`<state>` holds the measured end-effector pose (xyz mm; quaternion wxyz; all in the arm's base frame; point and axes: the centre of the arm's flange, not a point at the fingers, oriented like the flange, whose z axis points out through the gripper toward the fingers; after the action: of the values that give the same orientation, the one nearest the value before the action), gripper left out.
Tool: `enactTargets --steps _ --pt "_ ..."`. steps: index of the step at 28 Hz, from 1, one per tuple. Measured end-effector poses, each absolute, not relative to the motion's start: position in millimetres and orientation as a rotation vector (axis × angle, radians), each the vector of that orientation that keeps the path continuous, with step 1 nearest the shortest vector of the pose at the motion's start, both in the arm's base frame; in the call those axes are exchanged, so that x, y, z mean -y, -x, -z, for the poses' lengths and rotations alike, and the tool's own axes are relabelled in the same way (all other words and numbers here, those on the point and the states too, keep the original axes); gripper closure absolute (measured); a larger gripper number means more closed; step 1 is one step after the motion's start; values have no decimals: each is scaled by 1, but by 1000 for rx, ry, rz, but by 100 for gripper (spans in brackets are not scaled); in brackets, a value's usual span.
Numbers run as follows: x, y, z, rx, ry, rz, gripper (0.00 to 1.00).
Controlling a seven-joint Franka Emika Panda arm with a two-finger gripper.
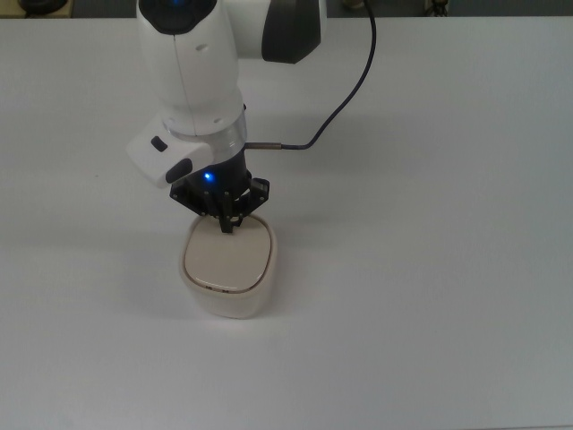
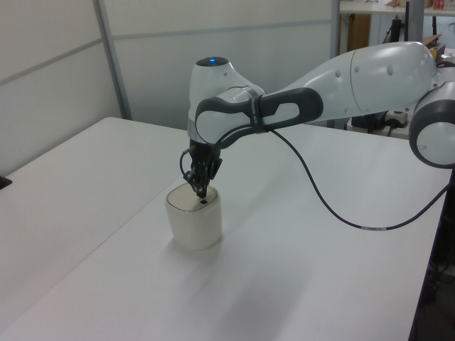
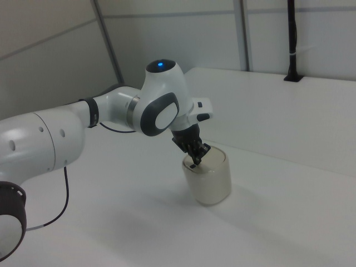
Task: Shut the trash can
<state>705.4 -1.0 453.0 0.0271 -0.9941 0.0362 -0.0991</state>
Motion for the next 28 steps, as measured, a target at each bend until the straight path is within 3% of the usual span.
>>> enactTargets --steps 9,18,28 --pt "2 -696 -480 -107 3072 286 89" --pt "5 -674 -494 -35 3204 78 54" --pt "3 -670 -497 -25 3220 43 18"
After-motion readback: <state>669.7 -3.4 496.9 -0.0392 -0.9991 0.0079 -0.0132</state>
